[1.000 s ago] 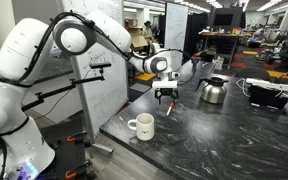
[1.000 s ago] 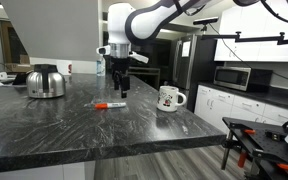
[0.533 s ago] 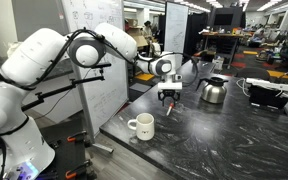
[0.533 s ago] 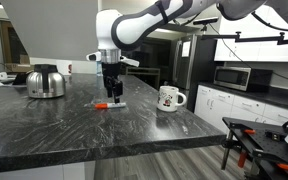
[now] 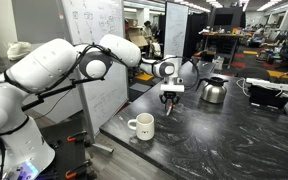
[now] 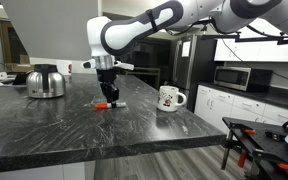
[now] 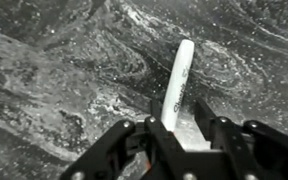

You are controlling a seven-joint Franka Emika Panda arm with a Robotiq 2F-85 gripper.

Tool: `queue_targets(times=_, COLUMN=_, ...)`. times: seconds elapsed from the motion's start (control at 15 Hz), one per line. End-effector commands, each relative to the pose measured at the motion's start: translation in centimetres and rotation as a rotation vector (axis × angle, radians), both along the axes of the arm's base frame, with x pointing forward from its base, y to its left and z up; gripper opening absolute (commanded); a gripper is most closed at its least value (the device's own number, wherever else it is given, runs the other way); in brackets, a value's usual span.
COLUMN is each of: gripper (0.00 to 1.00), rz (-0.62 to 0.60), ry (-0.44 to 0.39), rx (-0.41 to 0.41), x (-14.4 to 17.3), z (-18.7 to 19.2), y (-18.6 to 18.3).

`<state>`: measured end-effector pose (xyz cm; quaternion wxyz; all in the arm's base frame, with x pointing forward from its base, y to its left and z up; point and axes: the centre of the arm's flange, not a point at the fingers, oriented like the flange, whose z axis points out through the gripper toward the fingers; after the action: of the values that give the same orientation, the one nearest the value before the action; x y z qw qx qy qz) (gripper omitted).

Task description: Move the marker closer to the cup

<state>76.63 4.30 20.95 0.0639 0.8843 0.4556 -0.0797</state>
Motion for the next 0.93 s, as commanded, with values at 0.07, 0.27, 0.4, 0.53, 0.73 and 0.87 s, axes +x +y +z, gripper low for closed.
queue_targets(times=0.07, gripper=0.07, rz=0.033, ry=0.028, rx=0.019, x=2.1, z=0.7, y=0.5)
queue_targets(times=0.27, gripper=0.05, rz=0.016, ry=0.035, rx=0.015, x=0.9, z=1.8, y=0.6)
queue_targets(times=0.4, gripper=0.05, rz=0.024, ry=0.052, rx=0.014, x=-0.3, z=2.0, y=1.1)
queue_targets(times=0.53, gripper=0.05, rz=0.043, ry=0.065, rx=0.003, x=-1.4, z=1.5, y=2.4)
queue_targets(times=0.73, gripper=0.05, rz=0.071, ry=0.062, rx=-0.028, x=-3.2, z=0.2, y=4.9)
queue_targets(times=0.87, gripper=0.05, rz=0.091, ry=0.066, rx=-0.052, x=-4.5, z=0.2, y=6.1)
